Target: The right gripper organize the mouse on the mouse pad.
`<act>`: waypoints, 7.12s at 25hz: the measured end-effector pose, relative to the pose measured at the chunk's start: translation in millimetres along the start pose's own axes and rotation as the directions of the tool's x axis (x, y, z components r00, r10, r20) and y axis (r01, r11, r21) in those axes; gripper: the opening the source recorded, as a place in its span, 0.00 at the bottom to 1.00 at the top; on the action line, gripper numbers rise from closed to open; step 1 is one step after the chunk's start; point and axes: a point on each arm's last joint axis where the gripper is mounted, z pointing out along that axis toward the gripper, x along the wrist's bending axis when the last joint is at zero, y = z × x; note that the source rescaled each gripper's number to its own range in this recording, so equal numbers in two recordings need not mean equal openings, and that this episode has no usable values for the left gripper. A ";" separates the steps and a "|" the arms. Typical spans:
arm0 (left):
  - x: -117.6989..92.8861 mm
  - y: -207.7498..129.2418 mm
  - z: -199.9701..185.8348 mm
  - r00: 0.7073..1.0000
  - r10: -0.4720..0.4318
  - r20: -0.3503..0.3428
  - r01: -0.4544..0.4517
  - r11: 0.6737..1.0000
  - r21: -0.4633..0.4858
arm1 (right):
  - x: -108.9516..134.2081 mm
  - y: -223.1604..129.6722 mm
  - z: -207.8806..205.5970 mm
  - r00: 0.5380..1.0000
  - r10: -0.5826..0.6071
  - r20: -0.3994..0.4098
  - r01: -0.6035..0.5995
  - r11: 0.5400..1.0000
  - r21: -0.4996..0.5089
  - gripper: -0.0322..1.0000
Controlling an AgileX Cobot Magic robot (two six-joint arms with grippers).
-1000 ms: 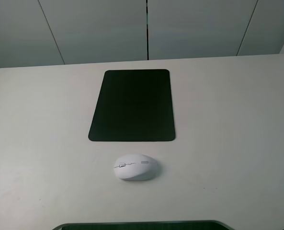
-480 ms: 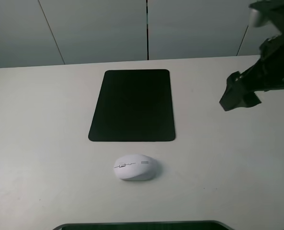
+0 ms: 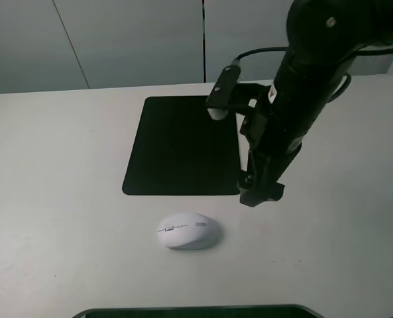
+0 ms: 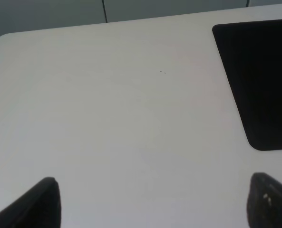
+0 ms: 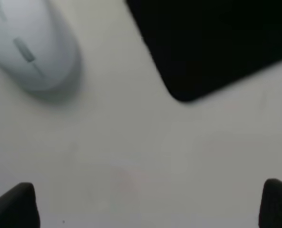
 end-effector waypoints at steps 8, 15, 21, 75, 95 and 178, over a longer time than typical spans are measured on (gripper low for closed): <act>0.0 0.0 0.0 1.000 0.000 0.000 0.000 1.000 0.000 | 19.5 38.9 30.8 0.972 -0.219 -0.086 0.223 0.974 0.041 1.00; 0.0 0.0 0.0 1.000 0.000 0.000 0.000 1.000 0.000 | 34.8 56.5 59.0 0.951 -0.293 -0.097 0.298 0.954 0.041 1.00; 0.0 0.0 0.0 1.000 0.000 0.000 0.000 1.000 0.000 | 47.7 60.8 76.0 0.941 -0.311 -0.133 0.320 0.946 0.055 1.00; 0.0 0.0 0.0 1.000 0.000 0.000 0.000 1.000 0.000 | 52.1 70.9 121.3 0.944 -0.318 -0.084 0.323 0.945 0.047 0.07; 0.0 0.0 0.0 1.000 0.000 0.000 0.000 1.000 0.000 | 20.5 113.3 62.9 0.954 0.299 -0.011 -0.298 0.948 -0.112 0.07; 0.0 0.0 0.0 1.000 0.000 0.000 0.000 1.000 0.000 | -94.8 50.0 20.3 0.442 0.897 -0.023 -0.867 0.420 -0.269 0.99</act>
